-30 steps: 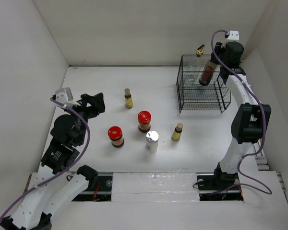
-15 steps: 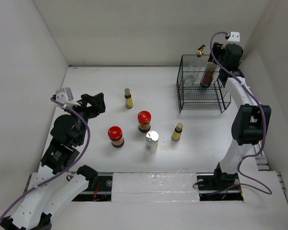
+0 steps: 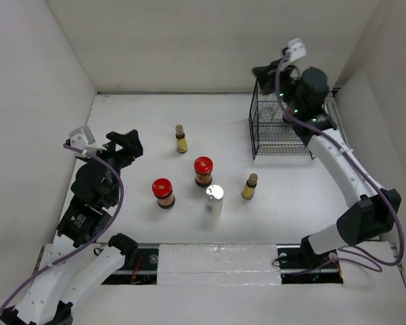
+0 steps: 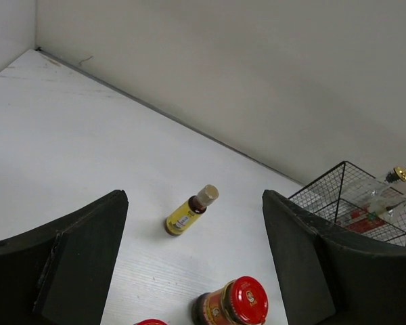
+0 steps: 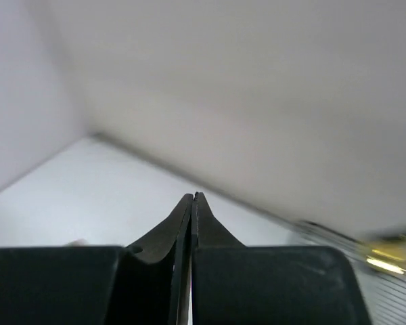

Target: Organize the condiment bottles

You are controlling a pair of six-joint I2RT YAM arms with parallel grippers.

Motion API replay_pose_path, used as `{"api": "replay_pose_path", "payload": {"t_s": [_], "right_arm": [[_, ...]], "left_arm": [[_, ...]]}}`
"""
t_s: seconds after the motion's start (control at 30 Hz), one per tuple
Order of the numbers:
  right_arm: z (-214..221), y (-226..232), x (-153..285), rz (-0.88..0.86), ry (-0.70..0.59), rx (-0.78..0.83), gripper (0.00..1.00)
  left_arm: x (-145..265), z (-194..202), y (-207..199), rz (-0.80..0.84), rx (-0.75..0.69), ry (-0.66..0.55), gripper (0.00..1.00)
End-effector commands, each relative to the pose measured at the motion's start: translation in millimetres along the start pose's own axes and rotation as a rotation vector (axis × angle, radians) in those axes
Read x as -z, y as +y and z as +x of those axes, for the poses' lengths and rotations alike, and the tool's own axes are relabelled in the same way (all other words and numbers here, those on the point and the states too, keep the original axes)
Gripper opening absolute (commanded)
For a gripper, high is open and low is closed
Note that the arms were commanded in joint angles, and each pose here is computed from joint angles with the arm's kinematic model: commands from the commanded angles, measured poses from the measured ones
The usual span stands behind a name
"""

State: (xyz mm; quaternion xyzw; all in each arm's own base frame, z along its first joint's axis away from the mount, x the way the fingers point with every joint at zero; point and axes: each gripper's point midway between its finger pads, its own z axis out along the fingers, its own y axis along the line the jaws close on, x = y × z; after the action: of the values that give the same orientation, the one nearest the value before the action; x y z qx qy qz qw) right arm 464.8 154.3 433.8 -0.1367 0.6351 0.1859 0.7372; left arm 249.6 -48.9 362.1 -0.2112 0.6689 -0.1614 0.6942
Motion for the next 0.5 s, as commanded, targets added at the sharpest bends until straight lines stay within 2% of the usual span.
{"api": "replay_pose_path", "payload": {"t_s": [0.0, 0.03, 0.07, 0.17, 0.2, 0.33, 0.37, 0.47], "right_arm": [[55.0, 135.4, 3.9, -0.407, 0.119, -0.029, 0.01], [65.9, 159.0, 8.4, -0.468, 0.149, -0.018, 0.06], [79.4, 199.4, 19.9, -0.573, 0.184, -0.021, 0.22], [120.1, 243.7, 39.6, -0.679, 0.301, -0.025, 0.64], [128.4, 271.3, 52.9, -0.753, 0.329, -0.024, 0.82], [176.8, 329.2, 90.0, -0.849, 0.485, 0.041, 0.97], [193.9, 337.2, 98.3, -0.859, 0.538, 0.059, 0.99], [212.3, 356.8, 106.3, -0.858, 0.572, 0.105, 0.99]], "left_arm": [[-0.5, -11.7, 0.5, -0.021, 0.038, -0.039, 0.77], [-0.5, -11.7, 0.5, -0.021, 0.038, -0.039, 0.77], [-0.4, -10.8, -1.1, -0.012, 0.037, -0.033, 0.77], [-0.4, -10.8, -1.1, -0.012, 0.037, -0.033, 0.75], [1.6, -13.2, -1.0, -0.008, 0.043, -0.040, 0.75], [4.1, -17.9, 3.2, -0.020, 0.054, -0.064, 0.75], [4.1, -18.0, 3.2, -0.020, 0.054, -0.064, 0.75], [4.1, -18.0, 3.2, -0.020, 0.054, -0.064, 0.77]]}}
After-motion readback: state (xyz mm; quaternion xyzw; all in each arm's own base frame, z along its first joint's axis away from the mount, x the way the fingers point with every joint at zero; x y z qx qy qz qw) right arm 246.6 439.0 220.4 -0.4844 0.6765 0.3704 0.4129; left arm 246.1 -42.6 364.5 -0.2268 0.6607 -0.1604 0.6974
